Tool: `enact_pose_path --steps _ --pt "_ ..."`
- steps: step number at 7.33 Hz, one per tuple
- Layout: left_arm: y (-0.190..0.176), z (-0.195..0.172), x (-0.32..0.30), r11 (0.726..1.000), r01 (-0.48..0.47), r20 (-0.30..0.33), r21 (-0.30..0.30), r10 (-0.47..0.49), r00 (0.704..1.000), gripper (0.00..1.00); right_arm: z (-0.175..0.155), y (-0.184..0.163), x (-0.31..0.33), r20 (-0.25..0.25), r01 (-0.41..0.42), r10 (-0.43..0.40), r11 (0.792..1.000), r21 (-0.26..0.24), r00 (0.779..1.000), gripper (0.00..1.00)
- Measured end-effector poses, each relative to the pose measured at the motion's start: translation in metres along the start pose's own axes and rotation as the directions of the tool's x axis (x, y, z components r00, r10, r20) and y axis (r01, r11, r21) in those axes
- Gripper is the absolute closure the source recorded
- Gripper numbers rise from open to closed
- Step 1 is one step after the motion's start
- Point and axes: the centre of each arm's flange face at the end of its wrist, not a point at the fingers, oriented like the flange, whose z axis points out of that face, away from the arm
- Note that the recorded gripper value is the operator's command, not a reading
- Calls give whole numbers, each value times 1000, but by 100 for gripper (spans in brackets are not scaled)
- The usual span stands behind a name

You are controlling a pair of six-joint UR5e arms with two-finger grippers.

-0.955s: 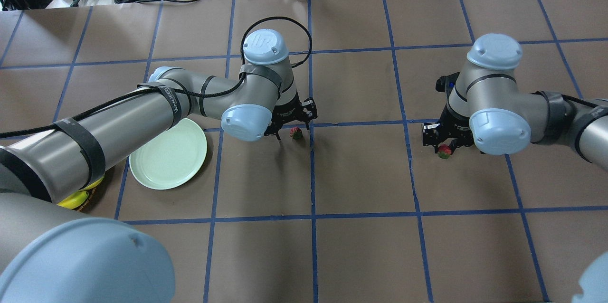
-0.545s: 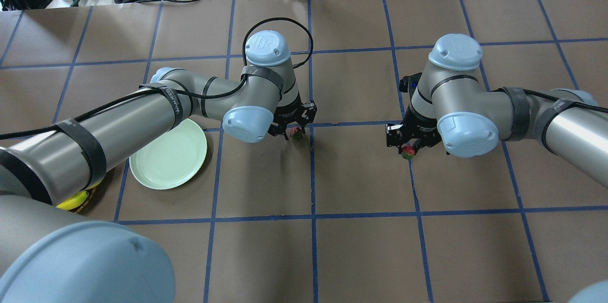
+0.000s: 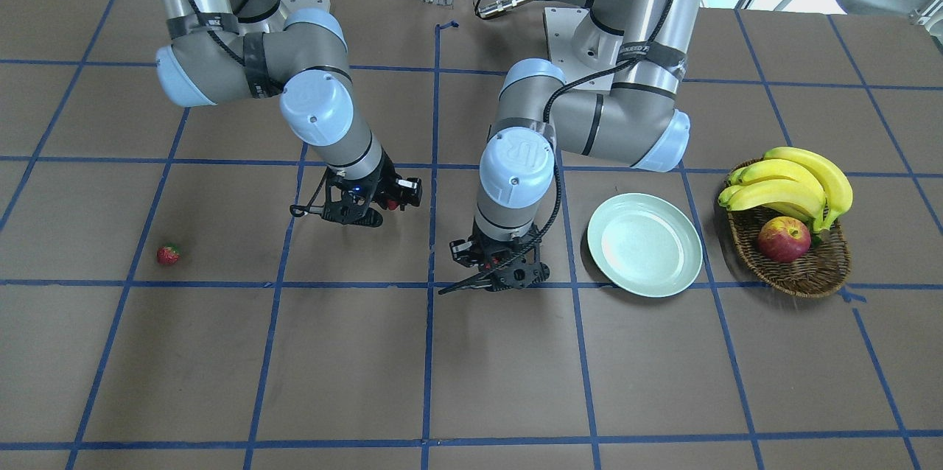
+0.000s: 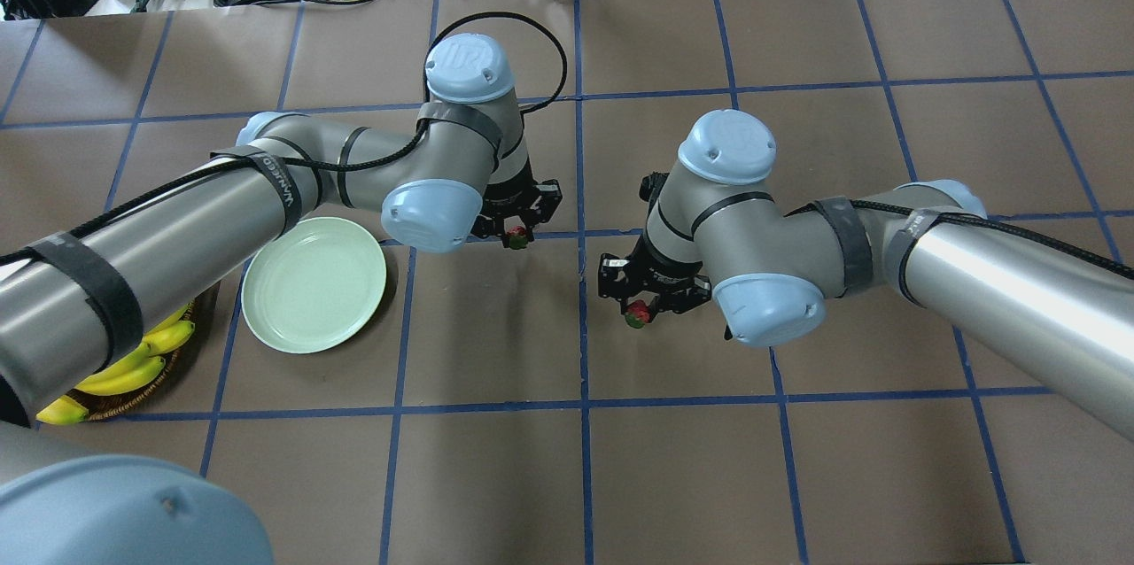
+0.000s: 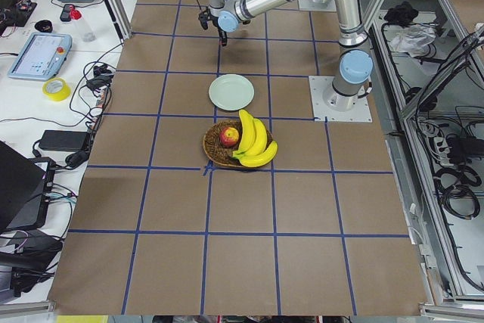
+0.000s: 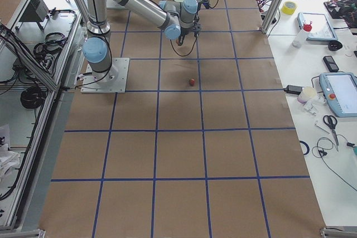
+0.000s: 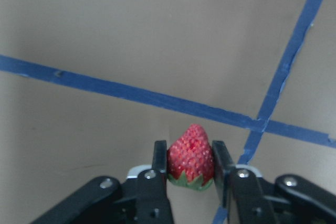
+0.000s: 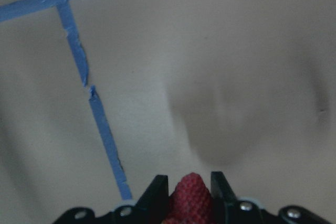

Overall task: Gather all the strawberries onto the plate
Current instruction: 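Drop the strawberry into the plate with the left gripper while the right sets one centrally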

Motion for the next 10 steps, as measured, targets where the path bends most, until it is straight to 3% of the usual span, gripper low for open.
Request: enact_pose_path --steps 2,5,6,7,8,9,10 --pt "-15 -18 -70 998 -62 47 -1 62 997 100 15 13 -35 24 23 -24 999 40 999 80" --pt "-26 -22 -160 986 -164 45 -26 165 985 100 35 -4 -104 74 -47 39 994 102 997 73" --pt "-29 -16 -194 983 -181 35 -41 183 982 100 46 -9 -129 72 -59 51 992 109 996 46" --pt "-30 -11 -220 978 -201 15 -51 202 979 100 54 -12 -143 67 -62 54 991 115 996 0" --pt "-30 -3 -233 973 -226 -14 -47 225 974 97 57 -12 -148 55 -64 58 991 115 997 0" --pt "-32 2 -238 970 -239 -30 -33 238 971 9 55 -12 -149 33 -66 63 992 108 997 0" --pt "-32 5 -240 970 -244 -34 -25 243 969 0 46 -9 -147 -2 -63 64 993 102 998 0"
